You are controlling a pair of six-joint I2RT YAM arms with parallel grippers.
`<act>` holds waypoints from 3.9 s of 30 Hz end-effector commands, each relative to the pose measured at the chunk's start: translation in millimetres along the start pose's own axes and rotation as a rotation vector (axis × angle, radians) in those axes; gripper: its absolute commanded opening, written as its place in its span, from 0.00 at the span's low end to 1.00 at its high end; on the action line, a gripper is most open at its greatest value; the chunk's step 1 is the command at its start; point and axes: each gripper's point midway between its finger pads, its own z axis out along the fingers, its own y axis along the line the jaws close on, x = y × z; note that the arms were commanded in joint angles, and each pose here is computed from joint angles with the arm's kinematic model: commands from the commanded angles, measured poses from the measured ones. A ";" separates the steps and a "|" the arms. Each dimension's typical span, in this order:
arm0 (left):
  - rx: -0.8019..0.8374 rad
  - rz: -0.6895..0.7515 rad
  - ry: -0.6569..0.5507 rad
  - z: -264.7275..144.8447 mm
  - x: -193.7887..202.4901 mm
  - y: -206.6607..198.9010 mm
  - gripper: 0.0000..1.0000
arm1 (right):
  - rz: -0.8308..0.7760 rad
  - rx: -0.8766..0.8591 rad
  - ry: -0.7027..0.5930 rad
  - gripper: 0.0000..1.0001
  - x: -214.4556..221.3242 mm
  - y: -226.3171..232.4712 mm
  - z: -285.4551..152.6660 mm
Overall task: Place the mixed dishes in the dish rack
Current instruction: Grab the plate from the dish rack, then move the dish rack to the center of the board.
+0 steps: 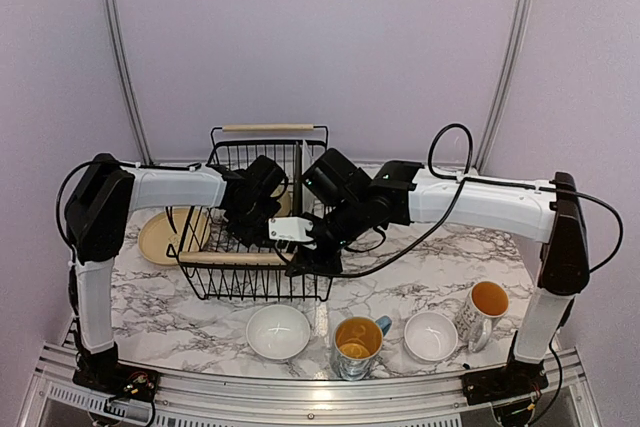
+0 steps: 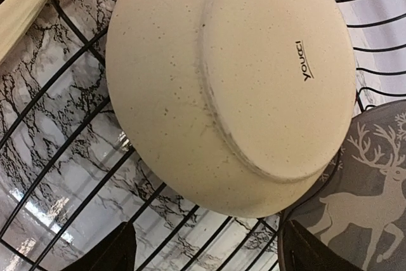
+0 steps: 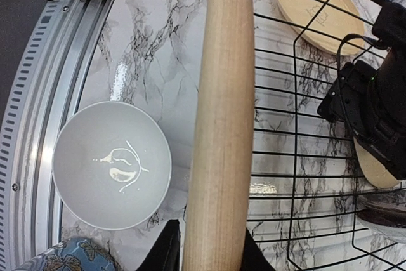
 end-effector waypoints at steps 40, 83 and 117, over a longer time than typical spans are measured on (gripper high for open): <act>0.604 -0.071 -0.429 -70.6 -85.3 -108.5 0.60 | -0.016 -0.215 0.091 0.22 29.3 58.4 26.3; 1.056 0.582 -0.193 -122.4 -61.2 -164.3 0.00 | 0.034 -0.140 0.220 0.23 82.8 17.9 1.3; 1.298 0.739 0.000 -197.9 -25.7 -191.4 0.00 | 0.042 -0.060 0.257 0.40 101.6 9.6 -51.3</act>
